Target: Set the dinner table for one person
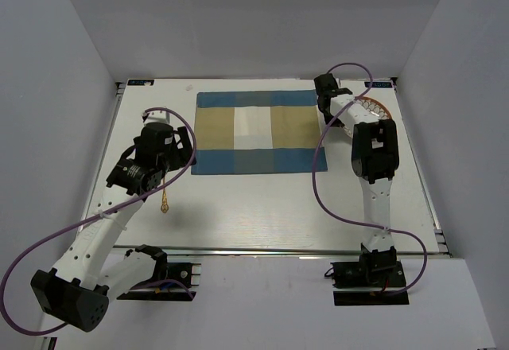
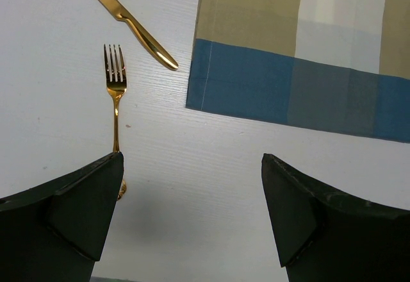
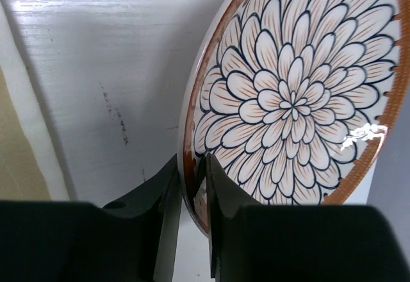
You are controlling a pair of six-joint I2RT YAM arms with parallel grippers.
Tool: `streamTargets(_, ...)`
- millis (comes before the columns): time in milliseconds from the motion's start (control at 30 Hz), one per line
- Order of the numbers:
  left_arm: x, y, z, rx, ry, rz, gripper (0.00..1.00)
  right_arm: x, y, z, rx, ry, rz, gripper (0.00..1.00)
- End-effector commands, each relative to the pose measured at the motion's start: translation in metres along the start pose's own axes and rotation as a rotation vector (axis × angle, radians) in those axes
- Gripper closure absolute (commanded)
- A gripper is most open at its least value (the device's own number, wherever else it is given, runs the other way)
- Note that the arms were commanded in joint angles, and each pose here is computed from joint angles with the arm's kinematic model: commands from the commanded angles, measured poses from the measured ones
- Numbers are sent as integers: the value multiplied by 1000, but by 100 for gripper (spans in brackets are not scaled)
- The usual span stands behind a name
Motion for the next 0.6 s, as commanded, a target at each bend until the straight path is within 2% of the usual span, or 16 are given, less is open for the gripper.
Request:
streamTargets(0, -2, -2, -1, 2, 16, -17, 2, -7, -11, -3, 32, -13, -33, 100)
streamTargets(167, 0, -1, 2, 1, -1, -10, 2, -37, -35, -9, -34, 14, -124, 100)
streamTargets(300, 0, 0, 2, -3, -5, -8, 2, -61, -49, -20, -101, 108, -190, 100)
streamTargets(567, 2, 1, 2, -6, -8, -2, 2, -118, -72, -16, -155, 129, -325, 100)
Point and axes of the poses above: each gripper's point midway between its finger pads, its own x axis out along the fingers, its own z axis along the line the jaws close on, y = z × x, the point moved 2 cm from there along -x, back along the fingers, and after that the axes turned 5 degrees about x, right-handed, at the moved point
